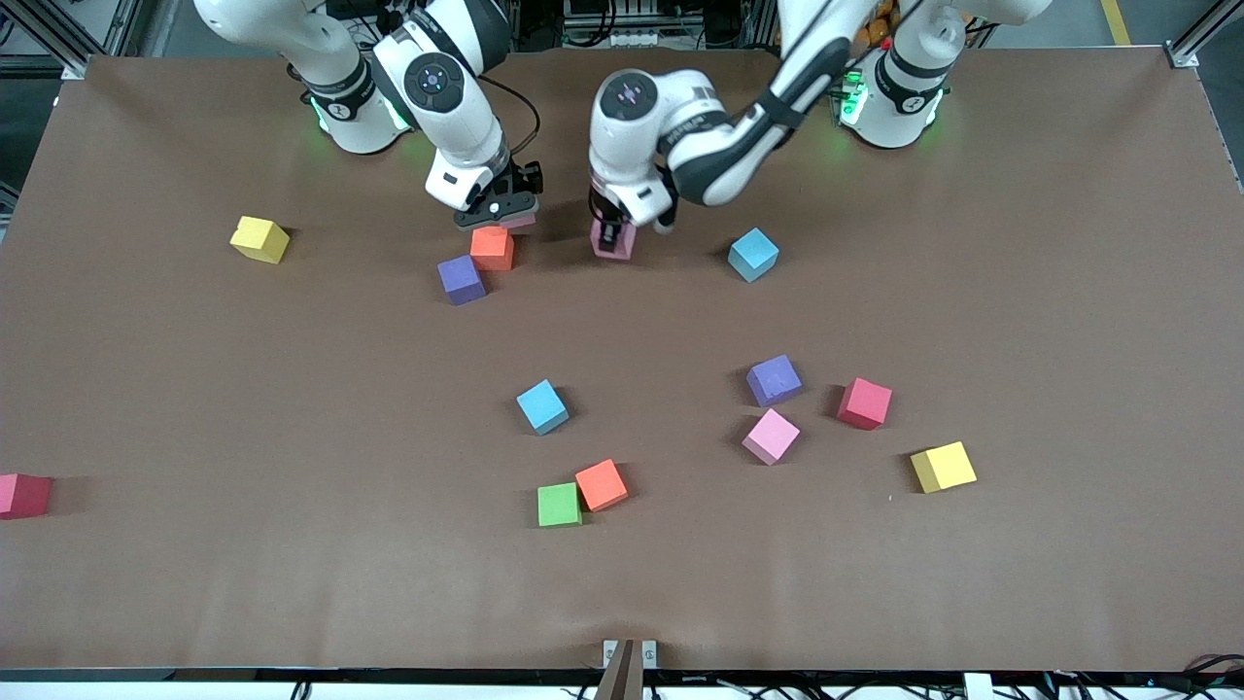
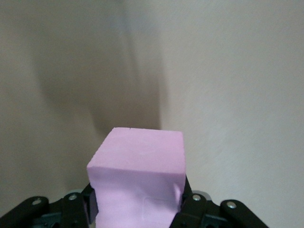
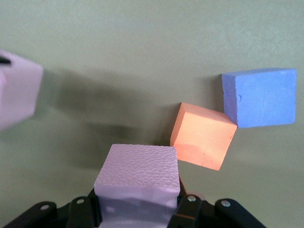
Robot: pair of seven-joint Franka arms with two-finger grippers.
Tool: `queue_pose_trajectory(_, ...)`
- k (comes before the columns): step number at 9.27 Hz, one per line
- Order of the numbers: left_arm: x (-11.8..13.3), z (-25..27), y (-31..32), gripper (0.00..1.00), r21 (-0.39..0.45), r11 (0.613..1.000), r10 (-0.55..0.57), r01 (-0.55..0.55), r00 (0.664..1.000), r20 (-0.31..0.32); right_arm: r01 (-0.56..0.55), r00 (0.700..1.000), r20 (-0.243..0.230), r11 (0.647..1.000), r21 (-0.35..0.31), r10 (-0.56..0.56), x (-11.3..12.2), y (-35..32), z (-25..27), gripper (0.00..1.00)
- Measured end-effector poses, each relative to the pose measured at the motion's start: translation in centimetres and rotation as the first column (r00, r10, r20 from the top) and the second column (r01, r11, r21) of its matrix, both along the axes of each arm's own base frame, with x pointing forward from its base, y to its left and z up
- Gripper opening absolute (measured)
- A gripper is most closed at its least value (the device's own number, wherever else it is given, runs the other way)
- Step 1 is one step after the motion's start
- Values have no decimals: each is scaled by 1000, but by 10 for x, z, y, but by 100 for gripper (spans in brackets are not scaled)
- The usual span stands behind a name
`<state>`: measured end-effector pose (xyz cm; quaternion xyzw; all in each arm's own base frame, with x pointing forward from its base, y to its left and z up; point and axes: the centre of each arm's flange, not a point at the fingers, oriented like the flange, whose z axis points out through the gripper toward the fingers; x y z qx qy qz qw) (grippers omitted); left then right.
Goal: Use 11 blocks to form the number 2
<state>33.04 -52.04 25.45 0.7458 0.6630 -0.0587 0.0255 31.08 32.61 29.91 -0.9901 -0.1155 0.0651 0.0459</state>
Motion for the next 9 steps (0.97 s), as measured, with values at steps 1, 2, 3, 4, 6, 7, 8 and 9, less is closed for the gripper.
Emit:
queue_pose_trajectory(1, 26, -1, 19, 63, 2, 999, 52, -52, 999, 0, 5, 1000, 20, 1000, 13, -5, 3, 1, -2, 56)
queue_pose_trajectory(2, 49, 0, 37, 63, 2, 996, 94, -94, 996, 1, 9, 999, 38, 1000, 23, -10, 6, 3, -4, 56)
queue_pose_trajectory(3, 61, 1, 46, 63, 1, 993, 117, -117, 993, 3, 12, 999, 49, 999, 30, -14, 8, 4, -7, 56)
queue_pose_trajectory(4, 66, 3, 51, 63, 1, 992, 128, -128, 992, 7, 13, 998, 55, 999, 33, -15, 9, 4, -8, 56)
queue_pose_trajectory(6, 70, 8, 61, 63, 6, 990, 140, -140, 990, 17, 42, 996, 78, 998, 50, -46, 12, 7, -8, 56)
queue_pose_trajectory(7, 74, 11, 68, 63, 8, 988, 151, -151, 988, 24, 81, 993, 79, 995, 50, -85, 10, 12, -13, 56)
queue_pose_trajectory(8, 80, 14, 75, 63, 8, 986, 164, -165, 986, 31, 121, 989, 77, 992, 48, -124, 5, 22, -21, 56)
queue_pose_trajectory(9, 86, 17, 82, 63, 8, 984, 176, -176, 984, 36, 171, 982, 73, 984, 47, -174, -4, 39, -28, 56)
